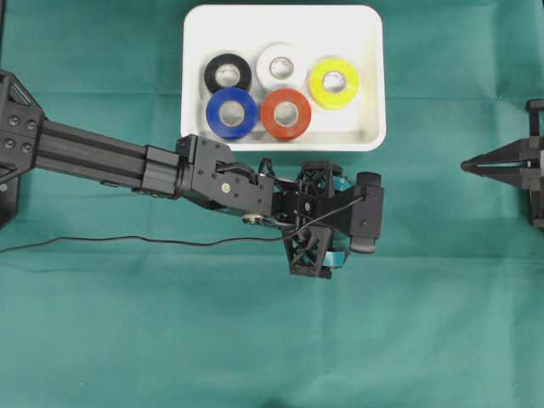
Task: Put the tape into the white case with the left arm.
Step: 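Lower the left gripper onto the teal tape and grasp it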
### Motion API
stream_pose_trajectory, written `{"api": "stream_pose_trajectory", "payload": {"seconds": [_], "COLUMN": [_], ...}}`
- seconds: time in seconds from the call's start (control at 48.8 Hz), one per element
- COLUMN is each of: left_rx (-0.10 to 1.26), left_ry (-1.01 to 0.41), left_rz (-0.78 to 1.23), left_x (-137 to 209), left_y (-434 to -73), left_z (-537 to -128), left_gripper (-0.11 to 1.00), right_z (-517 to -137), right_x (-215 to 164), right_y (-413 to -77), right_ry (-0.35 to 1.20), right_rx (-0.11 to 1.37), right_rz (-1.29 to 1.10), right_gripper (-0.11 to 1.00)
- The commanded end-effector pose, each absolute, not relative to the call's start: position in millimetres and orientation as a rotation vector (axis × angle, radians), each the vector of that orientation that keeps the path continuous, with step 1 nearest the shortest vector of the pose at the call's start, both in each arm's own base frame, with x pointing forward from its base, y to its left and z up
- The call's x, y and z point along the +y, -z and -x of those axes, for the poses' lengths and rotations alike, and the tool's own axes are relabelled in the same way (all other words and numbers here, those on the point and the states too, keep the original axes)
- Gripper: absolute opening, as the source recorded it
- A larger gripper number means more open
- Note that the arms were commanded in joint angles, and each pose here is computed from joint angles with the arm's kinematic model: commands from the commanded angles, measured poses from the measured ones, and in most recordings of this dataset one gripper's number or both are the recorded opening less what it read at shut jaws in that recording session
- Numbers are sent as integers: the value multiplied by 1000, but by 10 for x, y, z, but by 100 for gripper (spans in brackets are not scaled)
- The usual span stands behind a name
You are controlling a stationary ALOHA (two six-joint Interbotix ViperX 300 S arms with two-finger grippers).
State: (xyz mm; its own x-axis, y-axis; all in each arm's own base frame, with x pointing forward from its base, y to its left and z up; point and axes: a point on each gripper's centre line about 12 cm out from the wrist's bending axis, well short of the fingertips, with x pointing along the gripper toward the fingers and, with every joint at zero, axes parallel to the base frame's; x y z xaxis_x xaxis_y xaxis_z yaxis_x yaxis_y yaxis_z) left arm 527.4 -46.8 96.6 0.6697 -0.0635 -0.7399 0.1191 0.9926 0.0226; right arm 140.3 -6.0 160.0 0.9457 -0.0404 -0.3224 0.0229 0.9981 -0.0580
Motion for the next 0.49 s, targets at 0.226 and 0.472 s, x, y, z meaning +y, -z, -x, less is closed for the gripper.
{"api": "stream_pose_trajectory", "payload": {"seconds": [0.226,0.472], "left_rx": [787,773], "left_ry": [82,90], "left_rz": [-61,-63], "left_x": [-354,-402], "left_y": [-1200,-1286], "left_z": [-5279,-5267], "left_gripper": [26,26], "right_z": [-1423,-1423], "right_x": [-62,-59], "right_y": [-1641,-1643], "right_ry": [33,32], "right_rx": [314,313], "right_rz": [54,54], "right_gripper": [-9,-9]}}
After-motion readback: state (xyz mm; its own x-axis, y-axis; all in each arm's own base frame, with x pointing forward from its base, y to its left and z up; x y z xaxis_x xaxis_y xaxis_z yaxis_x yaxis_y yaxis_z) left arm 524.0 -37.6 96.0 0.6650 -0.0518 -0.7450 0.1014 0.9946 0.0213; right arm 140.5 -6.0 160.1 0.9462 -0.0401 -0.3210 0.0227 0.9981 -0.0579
